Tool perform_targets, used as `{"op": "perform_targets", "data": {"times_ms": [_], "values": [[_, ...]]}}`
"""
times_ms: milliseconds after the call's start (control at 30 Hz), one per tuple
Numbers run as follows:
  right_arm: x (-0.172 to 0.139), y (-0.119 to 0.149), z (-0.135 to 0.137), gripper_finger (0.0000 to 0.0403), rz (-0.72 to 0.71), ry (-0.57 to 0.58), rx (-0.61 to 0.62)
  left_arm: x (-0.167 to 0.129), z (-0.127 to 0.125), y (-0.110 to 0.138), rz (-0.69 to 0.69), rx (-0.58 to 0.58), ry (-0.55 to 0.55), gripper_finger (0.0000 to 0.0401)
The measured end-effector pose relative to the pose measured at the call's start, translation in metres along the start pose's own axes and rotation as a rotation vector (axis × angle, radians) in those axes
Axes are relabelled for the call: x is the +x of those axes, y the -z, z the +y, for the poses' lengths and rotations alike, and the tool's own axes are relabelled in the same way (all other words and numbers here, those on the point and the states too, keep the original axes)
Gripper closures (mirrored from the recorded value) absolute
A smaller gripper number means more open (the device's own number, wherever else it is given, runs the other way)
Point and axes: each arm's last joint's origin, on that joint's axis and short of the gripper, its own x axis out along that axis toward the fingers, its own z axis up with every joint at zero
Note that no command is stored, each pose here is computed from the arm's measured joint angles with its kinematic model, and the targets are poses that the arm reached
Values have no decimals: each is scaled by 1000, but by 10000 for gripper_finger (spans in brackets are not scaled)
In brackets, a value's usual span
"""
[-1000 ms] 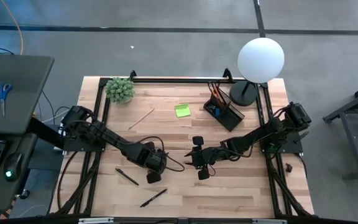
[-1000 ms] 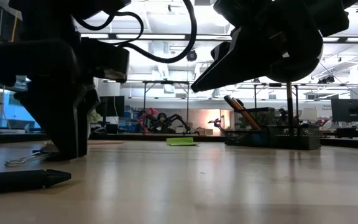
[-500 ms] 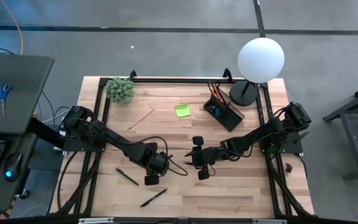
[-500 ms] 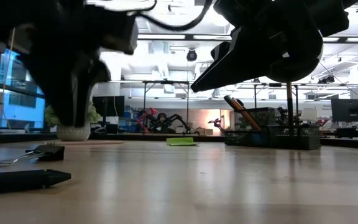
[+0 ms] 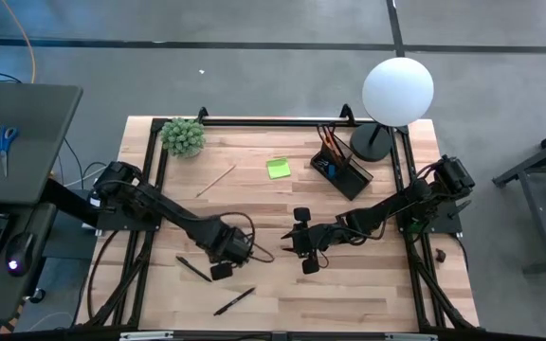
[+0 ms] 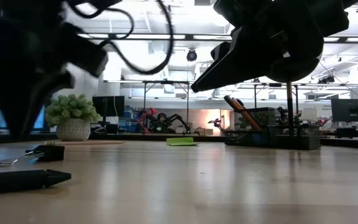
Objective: Pick and place office supplies into organizer
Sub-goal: Put the black binder clip into the black desk organizer
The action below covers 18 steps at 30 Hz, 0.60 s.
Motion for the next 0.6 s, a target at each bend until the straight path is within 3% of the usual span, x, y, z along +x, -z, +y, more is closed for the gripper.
{"op": "perform_targets", "data": {"times_ms": [600], "values": [[0, 0, 0, 263, -3, 7, 5, 28, -1, -5, -93, 53, -2, 332]]}}
